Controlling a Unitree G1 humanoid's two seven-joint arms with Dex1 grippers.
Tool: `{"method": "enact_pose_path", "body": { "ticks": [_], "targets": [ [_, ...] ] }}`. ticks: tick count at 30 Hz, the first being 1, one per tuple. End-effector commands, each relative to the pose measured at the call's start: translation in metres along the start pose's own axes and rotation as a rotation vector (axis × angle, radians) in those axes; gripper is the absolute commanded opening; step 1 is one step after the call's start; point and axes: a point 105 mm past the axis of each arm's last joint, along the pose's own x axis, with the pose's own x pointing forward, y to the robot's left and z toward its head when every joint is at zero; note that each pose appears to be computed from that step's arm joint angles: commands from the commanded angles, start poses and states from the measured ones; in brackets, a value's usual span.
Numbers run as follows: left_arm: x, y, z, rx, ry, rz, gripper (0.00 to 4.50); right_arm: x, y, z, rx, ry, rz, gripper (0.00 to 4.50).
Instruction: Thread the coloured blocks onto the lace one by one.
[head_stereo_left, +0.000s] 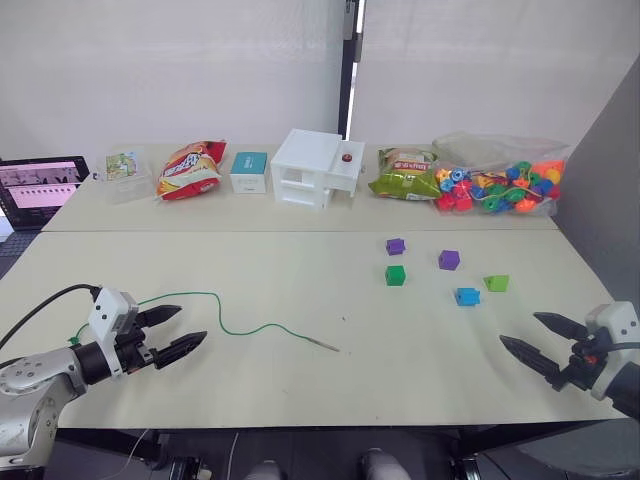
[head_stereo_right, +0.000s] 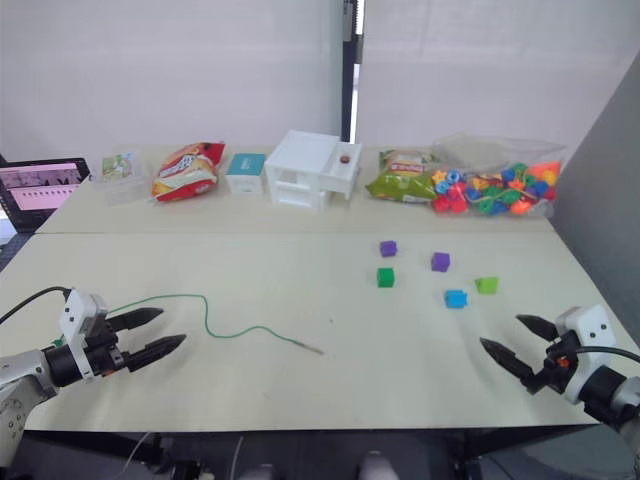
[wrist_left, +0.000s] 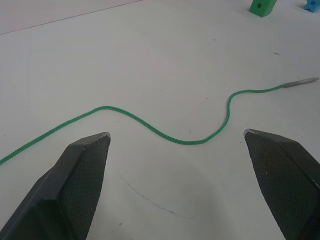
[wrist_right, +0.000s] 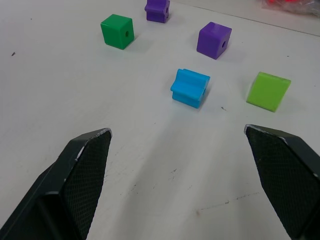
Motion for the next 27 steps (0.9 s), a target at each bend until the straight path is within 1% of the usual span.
{"method": "enact_pose_path", "body": {
  "ticks": [1,6,12,16,18,20,22,24,27],
  "targets": [
    [-0.003,0.005,0.014,0.056,-0.028,0.013,4.5,-0.001,0.0,0.008,-0.026,-0.032,-0.005,4.48],
    [0.012,-0.002,0.022,0.058,-0.054,-0.087,4.5,0.004,0.012,0.017,-0.004,-0.076,0.021,4.48],
    [0.061,-0.04,0.036,0.161,-0.025,-0.44,4.5,0.022,0.057,0.037,-0.018,-0.078,0.259,4.48],
    [0.082,-0.055,0.037,0.247,0.043,-0.658,4.5,0.026,0.085,0.044,-0.029,-0.048,0.381,4.48],
    [0.094,-0.058,0.038,0.306,0.071,-0.738,4.5,0.028,0.095,0.048,-0.04,-0.041,0.417,4.48],
    [0.106,-0.061,0.038,0.357,0.092,-0.81,4.5,0.03,0.104,0.052,-0.049,-0.034,0.44,4.48],
    [0.122,-0.067,0.038,0.411,0.098,-0.873,4.5,0.032,0.111,0.058,-0.063,-0.053,0.441,4.48],
    [0.134,-0.072,0.036,0.449,0.105,-0.913,4.5,0.033,0.116,0.061,-0.072,-0.063,0.436,4.48],
    [0.143,-0.078,0.03,0.488,0.119,-0.95,4.5,0.033,0.12,0.063,-0.076,-0.067,0.418,4.48]
  ]
}}
